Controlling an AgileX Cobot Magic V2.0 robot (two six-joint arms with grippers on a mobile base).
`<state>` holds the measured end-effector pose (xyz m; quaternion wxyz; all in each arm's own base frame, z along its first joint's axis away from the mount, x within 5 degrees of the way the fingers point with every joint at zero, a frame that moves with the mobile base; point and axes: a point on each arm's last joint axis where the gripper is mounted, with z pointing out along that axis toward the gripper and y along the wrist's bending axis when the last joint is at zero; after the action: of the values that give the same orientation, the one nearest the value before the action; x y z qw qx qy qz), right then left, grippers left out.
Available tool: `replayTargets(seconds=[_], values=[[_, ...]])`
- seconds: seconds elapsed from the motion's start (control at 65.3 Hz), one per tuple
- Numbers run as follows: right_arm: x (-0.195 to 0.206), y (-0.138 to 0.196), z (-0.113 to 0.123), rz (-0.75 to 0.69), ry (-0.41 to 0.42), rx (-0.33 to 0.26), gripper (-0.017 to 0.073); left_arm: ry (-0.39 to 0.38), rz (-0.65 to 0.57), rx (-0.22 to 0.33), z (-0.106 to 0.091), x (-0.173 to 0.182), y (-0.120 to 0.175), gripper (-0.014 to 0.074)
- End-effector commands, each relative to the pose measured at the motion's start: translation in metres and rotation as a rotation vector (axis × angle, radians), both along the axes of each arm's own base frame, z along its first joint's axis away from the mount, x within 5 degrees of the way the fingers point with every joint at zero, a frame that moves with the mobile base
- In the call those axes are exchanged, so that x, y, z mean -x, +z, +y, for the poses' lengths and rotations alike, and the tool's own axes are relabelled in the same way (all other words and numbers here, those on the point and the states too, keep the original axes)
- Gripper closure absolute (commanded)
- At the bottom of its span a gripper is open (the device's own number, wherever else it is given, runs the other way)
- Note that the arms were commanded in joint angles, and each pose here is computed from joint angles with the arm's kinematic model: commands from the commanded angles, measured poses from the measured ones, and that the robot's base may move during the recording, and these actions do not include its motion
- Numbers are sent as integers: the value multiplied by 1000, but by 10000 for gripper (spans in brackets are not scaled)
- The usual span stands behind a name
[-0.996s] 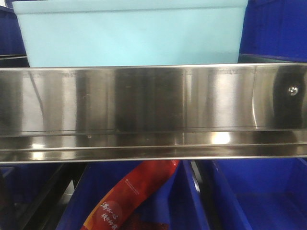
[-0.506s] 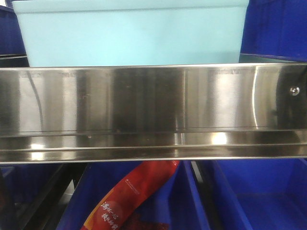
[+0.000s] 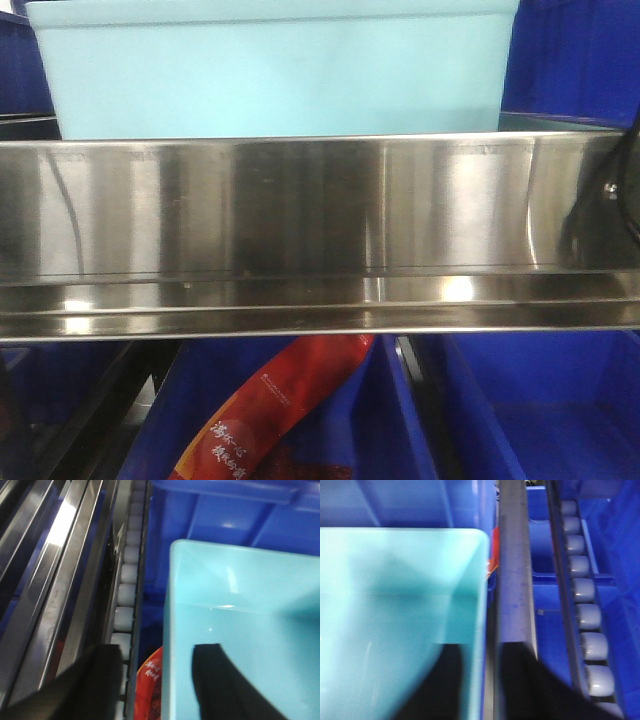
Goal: Fetch blue bin and place on conveyor start
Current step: 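Close both grippers on opposite side walls of the turquoise bin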
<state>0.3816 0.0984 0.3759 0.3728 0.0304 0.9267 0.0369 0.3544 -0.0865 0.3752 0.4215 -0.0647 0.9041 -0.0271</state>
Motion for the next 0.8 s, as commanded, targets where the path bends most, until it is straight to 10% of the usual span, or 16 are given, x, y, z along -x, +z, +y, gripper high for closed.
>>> replayTargets(seconds=[0.0, 0.781], values=[[-5, 2, -9, -23, -13, 13, 311, 1, 10, 7, -2, -7, -6, 309], [-26, -44, 7, 116, 29, -24, 315, 12, 85, -16, -4, -17, -28, 312]])
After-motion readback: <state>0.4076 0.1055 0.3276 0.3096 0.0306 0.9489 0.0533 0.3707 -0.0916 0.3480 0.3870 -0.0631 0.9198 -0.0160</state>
